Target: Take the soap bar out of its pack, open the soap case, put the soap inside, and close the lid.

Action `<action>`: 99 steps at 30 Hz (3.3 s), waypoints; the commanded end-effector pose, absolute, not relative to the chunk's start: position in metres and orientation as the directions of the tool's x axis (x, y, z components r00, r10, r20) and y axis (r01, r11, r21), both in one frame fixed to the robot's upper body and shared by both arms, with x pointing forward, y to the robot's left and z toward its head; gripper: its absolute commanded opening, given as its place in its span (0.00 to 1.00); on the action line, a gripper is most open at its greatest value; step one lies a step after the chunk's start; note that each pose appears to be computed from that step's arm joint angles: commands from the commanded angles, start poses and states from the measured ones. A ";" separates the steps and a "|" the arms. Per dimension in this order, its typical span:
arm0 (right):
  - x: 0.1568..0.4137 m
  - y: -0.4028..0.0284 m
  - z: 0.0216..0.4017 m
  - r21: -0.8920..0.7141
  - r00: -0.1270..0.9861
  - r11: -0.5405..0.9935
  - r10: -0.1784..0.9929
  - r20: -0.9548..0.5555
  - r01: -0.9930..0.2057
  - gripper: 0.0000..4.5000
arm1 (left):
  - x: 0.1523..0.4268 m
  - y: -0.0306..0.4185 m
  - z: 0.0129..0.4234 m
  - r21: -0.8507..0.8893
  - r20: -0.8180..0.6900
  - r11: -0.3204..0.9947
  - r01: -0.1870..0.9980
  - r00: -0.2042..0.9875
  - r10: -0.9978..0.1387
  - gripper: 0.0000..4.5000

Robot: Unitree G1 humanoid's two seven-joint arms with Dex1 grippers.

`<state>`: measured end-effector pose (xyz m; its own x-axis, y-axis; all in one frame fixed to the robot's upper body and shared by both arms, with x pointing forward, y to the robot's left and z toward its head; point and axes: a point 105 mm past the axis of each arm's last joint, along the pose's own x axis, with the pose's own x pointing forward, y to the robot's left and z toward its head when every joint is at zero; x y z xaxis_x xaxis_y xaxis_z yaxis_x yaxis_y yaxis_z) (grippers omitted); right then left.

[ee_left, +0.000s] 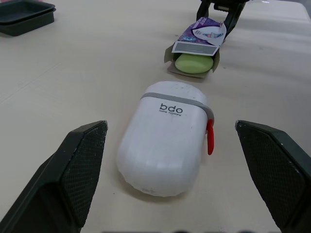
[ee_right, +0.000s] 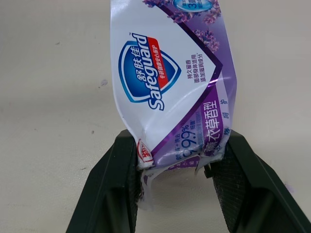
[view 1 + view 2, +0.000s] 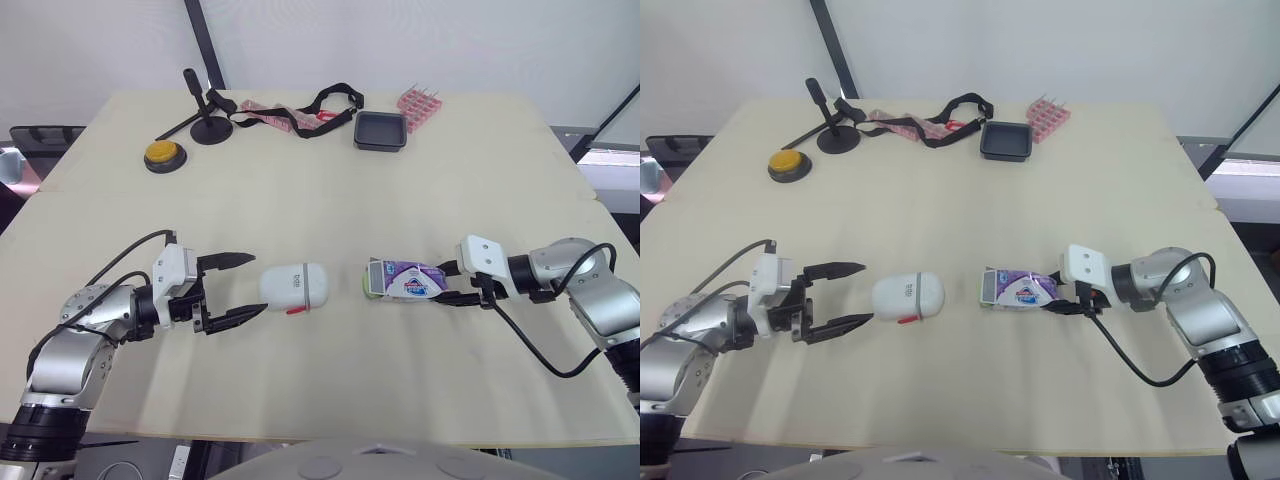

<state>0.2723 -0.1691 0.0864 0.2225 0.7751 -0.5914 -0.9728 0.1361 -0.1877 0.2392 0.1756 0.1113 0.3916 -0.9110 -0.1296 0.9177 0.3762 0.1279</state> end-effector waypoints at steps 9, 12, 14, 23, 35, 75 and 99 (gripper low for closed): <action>0.274 -0.180 0.109 -0.263 0.259 0.112 0.727 -0.636 -0.958 0.46 | 0.241 0.175 0.113 0.145 -0.127 0.379 0.914 0.397 -0.909 1.00; 0.277 -0.181 0.120 -0.298 0.282 0.104 0.703 -0.653 -0.949 0.46 | 0.241 0.175 0.112 0.145 -0.130 0.381 0.913 0.400 -0.907 1.00; 0.278 -0.182 0.127 -0.315 0.290 0.090 0.680 -0.673 -0.945 0.46 | 0.241 0.175 0.112 0.144 -0.131 0.382 0.913 0.400 -0.907 1.00; 0.279 -0.189 0.155 -0.373 0.320 -0.006 0.502 -0.804 -0.928 0.46 | 0.243 0.174 0.111 0.145 -0.131 0.378 0.914 0.397 -0.909 1.00; 0.280 -0.197 0.166 -0.391 0.333 -0.088 0.377 -0.864 -0.916 0.46 | 0.241 0.171 0.109 0.151 -0.139 0.357 0.922 0.378 -0.915 1.00; 0.303 -0.314 0.096 -0.039 0.919 0.984 -0.178 -0.352 0.176 0.46 | 0.244 0.167 0.115 0.158 -0.127 0.331 0.930 0.351 -0.928 1.00; 0.297 -0.316 0.099 -0.007 0.900 0.996 -0.080 -0.429 0.085 0.99 | 0.252 0.159 0.149 0.135 0.050 0.382 0.914 0.379 -0.924 1.00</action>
<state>0.2978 -0.3097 0.0861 0.8838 -0.0699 -0.4627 0.0831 0.9965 0.0082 0.2539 0.1595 0.1334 0.3939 -0.9190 0.0167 0.9151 0.3938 0.0869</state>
